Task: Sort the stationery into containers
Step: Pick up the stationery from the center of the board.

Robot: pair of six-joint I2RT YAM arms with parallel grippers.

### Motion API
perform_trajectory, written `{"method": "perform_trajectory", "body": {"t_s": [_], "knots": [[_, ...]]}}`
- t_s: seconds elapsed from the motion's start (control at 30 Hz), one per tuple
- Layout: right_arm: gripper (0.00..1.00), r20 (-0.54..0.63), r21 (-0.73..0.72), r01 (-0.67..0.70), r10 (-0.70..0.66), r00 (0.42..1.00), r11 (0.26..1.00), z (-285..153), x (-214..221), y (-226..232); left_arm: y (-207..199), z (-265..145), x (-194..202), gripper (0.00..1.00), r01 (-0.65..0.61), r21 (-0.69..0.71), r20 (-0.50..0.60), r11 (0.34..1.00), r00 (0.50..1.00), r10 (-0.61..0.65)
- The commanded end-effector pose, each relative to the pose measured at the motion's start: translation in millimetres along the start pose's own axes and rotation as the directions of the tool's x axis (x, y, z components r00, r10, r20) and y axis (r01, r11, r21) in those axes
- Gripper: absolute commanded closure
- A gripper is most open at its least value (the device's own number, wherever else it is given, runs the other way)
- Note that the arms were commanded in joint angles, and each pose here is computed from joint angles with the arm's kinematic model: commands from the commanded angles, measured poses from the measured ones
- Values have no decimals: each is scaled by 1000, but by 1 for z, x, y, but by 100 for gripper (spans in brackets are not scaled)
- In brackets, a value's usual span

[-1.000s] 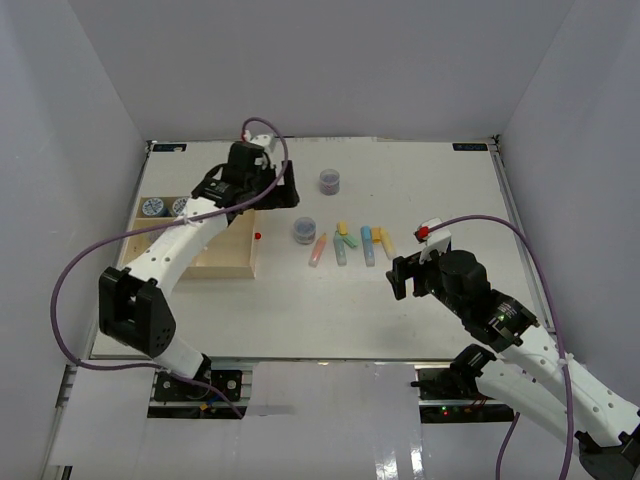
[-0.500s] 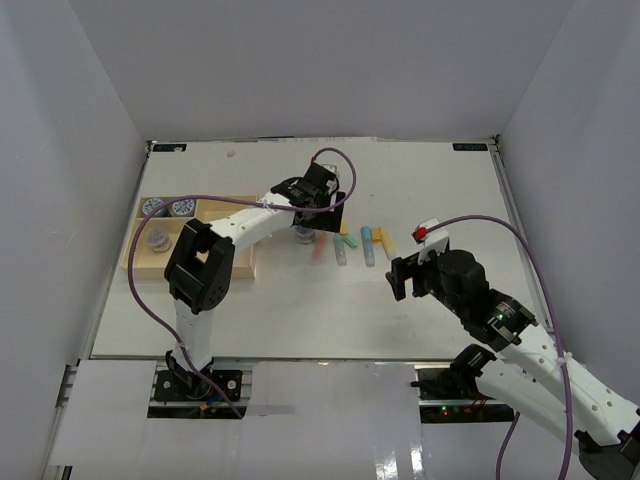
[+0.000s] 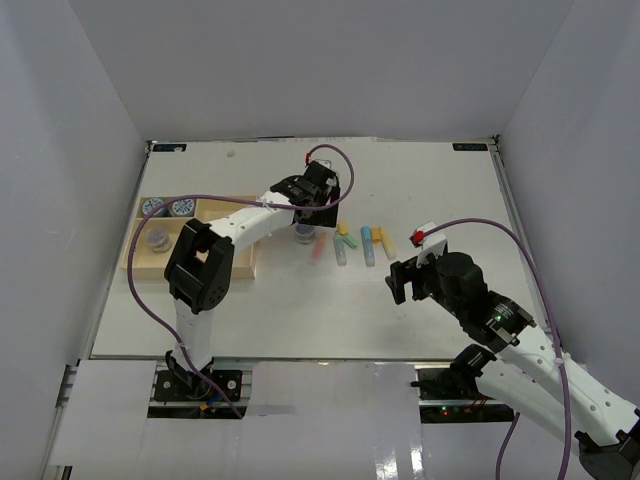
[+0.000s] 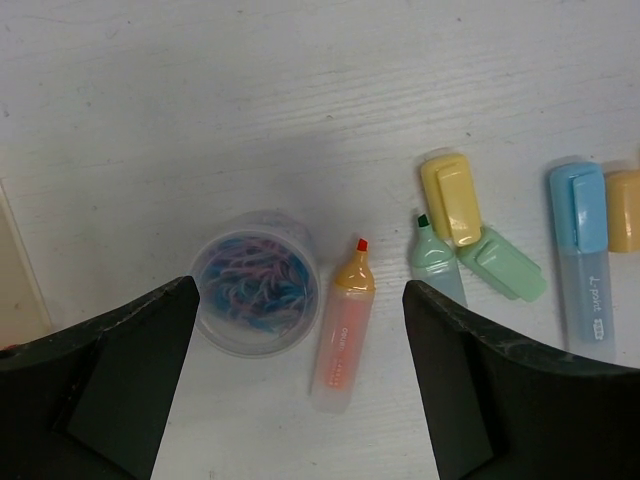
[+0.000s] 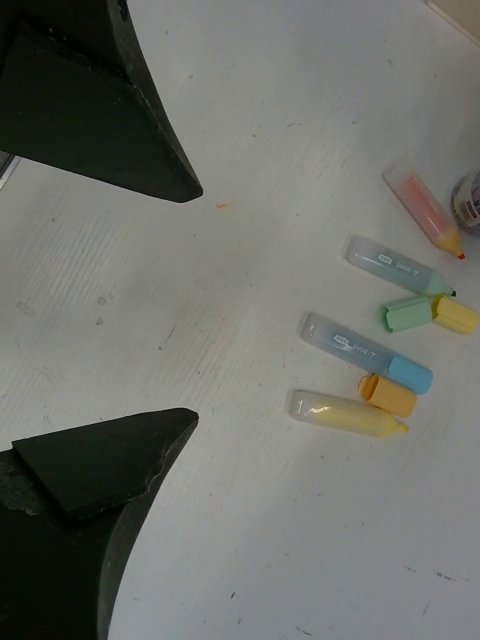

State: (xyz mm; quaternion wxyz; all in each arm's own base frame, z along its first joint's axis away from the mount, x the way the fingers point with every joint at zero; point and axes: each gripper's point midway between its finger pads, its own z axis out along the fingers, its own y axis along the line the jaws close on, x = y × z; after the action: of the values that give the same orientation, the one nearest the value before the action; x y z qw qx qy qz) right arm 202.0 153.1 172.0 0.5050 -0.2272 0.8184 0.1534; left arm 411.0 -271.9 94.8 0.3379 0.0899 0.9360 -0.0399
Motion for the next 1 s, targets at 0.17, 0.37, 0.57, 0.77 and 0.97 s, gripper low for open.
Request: {"method": "perform_trajectory", "body": {"t_s": [0.17,0.37,0.57,0.77,0.97], "knots": [[10,61,-15,-4,5,998,1000,-2,-13,2,16,8,1,6,27,-105,-25,994,999,-30],[10,65,-14,-2,3,998,1000,-3,-14,1,11,17,8,11,36,-78,-63,996,997,-41],[10,73,-15,-4,6,997,1000,-4,-15,1,10,18,11,23,38,-78,-82,996,996,-45],[10,86,-16,-3,5,996,1000,-5,-17,1,10,-7,-13,46,63,-65,-26,996,998,-65],[10,95,-23,-5,8,995,1000,-7,-19,2,44,-60,-55,51,146,-74,65,987,988,-141]]}}
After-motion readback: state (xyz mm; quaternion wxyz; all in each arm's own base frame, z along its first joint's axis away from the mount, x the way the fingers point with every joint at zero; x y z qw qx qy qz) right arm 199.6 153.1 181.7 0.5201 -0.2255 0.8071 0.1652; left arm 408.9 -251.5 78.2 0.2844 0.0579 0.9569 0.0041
